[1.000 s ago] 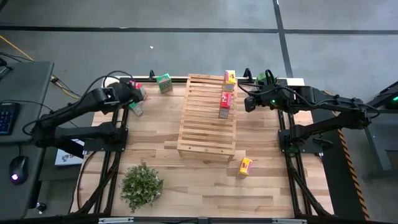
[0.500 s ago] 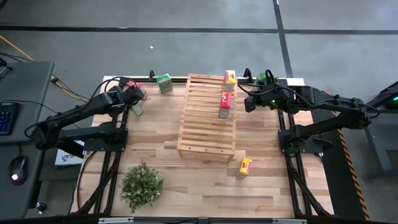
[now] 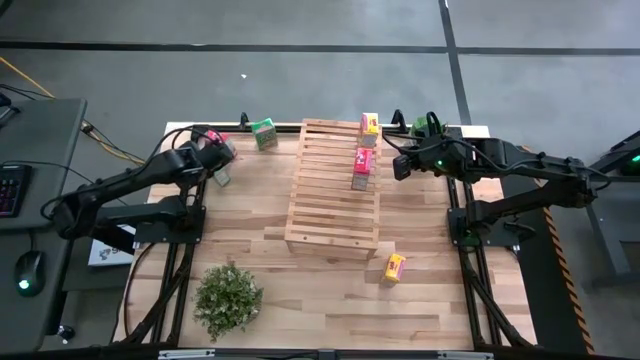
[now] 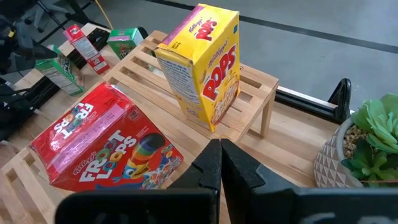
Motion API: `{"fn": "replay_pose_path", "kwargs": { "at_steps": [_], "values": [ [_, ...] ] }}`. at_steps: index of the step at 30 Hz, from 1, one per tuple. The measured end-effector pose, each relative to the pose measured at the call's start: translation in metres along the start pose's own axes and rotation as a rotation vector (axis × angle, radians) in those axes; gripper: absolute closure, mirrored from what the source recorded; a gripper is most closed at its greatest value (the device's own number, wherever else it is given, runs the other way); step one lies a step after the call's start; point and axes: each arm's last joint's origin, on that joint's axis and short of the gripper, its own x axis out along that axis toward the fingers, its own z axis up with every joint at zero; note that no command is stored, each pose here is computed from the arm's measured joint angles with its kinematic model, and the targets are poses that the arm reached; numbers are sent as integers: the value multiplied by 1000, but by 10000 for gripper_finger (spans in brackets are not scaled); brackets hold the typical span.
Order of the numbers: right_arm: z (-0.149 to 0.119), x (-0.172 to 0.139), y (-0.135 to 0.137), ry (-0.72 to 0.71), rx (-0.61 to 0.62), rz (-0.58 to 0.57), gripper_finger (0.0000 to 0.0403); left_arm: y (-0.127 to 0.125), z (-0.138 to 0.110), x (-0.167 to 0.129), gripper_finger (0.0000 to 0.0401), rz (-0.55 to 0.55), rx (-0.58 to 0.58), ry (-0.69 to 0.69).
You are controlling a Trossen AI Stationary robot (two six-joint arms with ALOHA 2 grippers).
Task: Stack cereal on shelf
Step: Put the bottom green cereal box on the shelf
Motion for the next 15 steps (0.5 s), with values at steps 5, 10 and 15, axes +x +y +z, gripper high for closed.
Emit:
{"fn": "replay_pose_path", "kwargs": {
  "at_steps": [5, 10, 15],
  "values": [
    [0, 0, 0, 0, 0, 0, 402, -4, -4, 8, 71, 50, 25, -1],
    [0, 0, 0, 0, 0, 0, 402, -8, -8, 15, 71, 95, 21, 2],
    [0, 0, 0, 0, 0, 0, 402, -10, -10, 19, 71, 118, -26, -8]
  ]
}}
